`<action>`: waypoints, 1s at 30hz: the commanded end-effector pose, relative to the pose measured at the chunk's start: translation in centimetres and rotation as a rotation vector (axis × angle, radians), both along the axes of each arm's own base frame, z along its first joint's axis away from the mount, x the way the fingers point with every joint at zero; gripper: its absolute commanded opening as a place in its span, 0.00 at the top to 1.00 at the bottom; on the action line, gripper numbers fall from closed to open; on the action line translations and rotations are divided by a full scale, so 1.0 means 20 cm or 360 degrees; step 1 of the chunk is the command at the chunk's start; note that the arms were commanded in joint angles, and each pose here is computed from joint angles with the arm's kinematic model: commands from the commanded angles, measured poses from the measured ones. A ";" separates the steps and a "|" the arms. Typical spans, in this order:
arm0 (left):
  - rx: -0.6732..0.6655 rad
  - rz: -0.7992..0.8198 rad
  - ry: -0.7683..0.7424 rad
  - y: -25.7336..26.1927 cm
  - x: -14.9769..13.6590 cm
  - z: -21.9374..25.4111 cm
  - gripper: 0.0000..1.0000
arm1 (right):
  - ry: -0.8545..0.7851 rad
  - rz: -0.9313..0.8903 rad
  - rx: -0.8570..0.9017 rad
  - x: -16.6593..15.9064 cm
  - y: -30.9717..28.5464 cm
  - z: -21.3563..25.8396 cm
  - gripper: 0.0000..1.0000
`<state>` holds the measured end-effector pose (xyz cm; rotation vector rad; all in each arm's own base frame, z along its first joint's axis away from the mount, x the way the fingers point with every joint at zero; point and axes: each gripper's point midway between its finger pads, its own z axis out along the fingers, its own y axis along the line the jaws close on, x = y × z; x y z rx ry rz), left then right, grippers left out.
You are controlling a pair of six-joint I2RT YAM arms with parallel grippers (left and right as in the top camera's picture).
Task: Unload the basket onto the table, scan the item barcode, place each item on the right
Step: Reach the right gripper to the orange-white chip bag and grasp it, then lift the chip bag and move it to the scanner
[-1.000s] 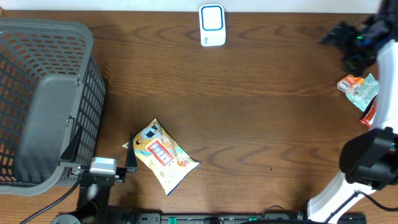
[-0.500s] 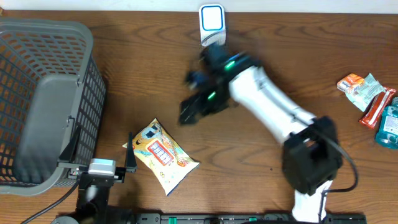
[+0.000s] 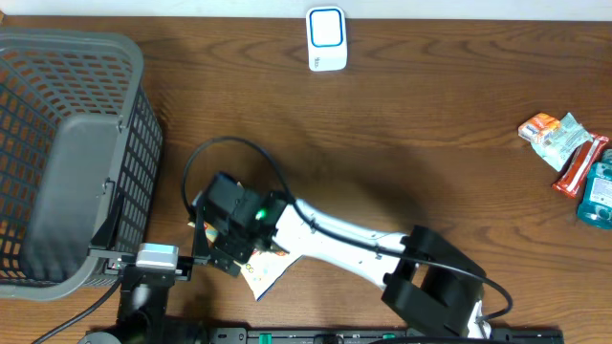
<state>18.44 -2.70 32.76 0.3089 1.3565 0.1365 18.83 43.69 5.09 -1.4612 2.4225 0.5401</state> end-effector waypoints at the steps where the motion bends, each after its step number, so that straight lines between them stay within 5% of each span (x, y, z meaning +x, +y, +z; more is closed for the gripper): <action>1: 0.0014 0.0019 -0.0020 0.01 -0.01 0.01 0.00 | 0.0031 -0.0232 -0.0085 0.01 -0.10 -0.13 0.06; 3: 0.0014 0.0019 -0.0020 0.01 -0.01 0.01 0.00 | 0.0028 -0.0273 -0.0127 0.02 -0.15 -0.18 0.25; 4: 0.0014 0.0019 -0.0020 0.01 -0.01 0.01 0.00 | -0.0002 -0.0320 -0.0160 0.04 -0.18 -0.20 0.44; 6: 0.0014 0.0019 -0.0020 0.01 -0.01 0.01 0.01 | -0.0069 -0.0446 -0.0229 0.10 -0.24 -0.21 0.99; 11: 0.0014 0.0019 -0.0019 0.01 -0.01 0.01 0.00 | -0.0005 -0.0829 -0.0260 0.27 -0.40 -0.14 0.99; 15: 0.0014 0.0019 -0.0018 0.01 -0.01 0.01 0.00 | 0.0394 -0.0960 0.0026 0.40 -0.47 0.05 0.99; 18: 0.0014 0.0019 -0.0018 0.01 -0.01 0.01 0.00 | 0.0719 -0.0826 0.0320 0.43 -0.49 0.22 0.99; 22: 0.0014 0.0019 -0.0018 0.01 -0.01 0.01 0.00 | 0.1375 -0.0438 0.1067 0.45 -0.63 0.64 0.99; 27: 0.0014 0.0019 -0.0018 0.01 -0.01 0.01 0.00 | 0.1787 -0.0488 0.1300 0.47 -0.78 0.84 0.99; 30: 0.0014 0.0019 -0.0017 0.01 -0.01 0.01 0.00 | 0.1770 -0.0481 0.1308 0.47 -0.78 0.83 0.99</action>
